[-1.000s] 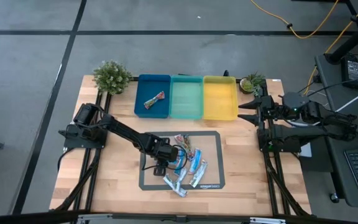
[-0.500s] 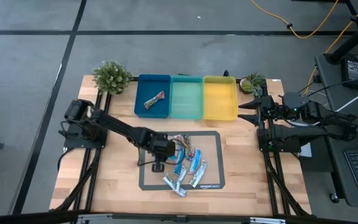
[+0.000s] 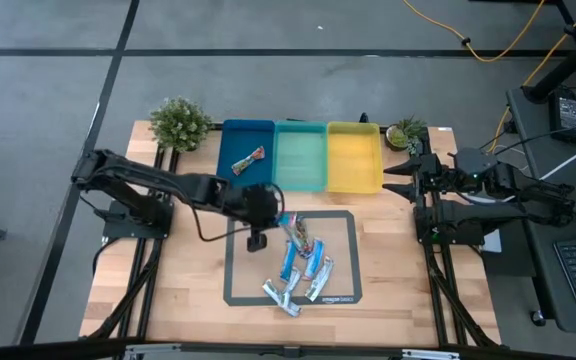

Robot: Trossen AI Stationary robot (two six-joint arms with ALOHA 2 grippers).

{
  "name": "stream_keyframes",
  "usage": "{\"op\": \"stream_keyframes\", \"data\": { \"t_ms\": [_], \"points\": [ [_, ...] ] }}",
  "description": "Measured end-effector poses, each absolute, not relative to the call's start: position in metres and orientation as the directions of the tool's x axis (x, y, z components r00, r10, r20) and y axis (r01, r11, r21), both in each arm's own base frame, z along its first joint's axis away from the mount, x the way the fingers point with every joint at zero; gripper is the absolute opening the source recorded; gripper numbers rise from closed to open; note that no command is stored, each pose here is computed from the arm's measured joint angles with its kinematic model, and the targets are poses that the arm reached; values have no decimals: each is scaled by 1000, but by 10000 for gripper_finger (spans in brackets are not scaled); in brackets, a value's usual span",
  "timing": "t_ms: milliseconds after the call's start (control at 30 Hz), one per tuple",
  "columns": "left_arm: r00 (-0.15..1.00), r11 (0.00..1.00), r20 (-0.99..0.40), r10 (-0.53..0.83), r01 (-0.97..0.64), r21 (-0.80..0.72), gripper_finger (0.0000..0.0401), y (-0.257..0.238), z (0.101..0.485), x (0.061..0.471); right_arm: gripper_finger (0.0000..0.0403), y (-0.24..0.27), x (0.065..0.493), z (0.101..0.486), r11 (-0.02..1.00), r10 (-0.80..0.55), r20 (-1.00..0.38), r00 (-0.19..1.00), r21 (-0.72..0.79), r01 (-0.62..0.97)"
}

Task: Pick and place Granola Bars by type
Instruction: Put the red granola bar into the blue bin

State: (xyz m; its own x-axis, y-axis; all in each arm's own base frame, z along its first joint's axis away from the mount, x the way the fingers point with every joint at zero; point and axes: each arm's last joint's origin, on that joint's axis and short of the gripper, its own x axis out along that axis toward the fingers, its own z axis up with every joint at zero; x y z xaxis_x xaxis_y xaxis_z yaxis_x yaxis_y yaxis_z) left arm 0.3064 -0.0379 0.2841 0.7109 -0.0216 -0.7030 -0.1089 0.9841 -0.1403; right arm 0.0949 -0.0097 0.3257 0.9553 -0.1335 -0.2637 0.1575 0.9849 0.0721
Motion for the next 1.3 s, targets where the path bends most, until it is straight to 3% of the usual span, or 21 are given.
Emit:
{"op": "stream_keyframes", "data": {
  "t_ms": [300, 533, 833, 1300],
  "points": [
    [811, 933, -560, 169, -315, -174, 27, 9, 332, 273, 200, -10, 95, 326, 987, -134, -264, 955, 54, 153],
    [818, 908, -522, 242, -381, -176, 28, 31, 347, 254, 200, -10, 95, 326, 987, -134, -264, 955, 54, 153],
    [718, 810, -593, 365, -559, -178, 27, 78, 338, 242, 200, -10, 95, 326, 986, -134, -264, 955, 57, 154],
    [632, 727, -670, 389, -657, -198, 28, 125, 327, 224, 200, -10, 95, 326, 986, -135, -264, 955, 57, 155]
  ]
}}
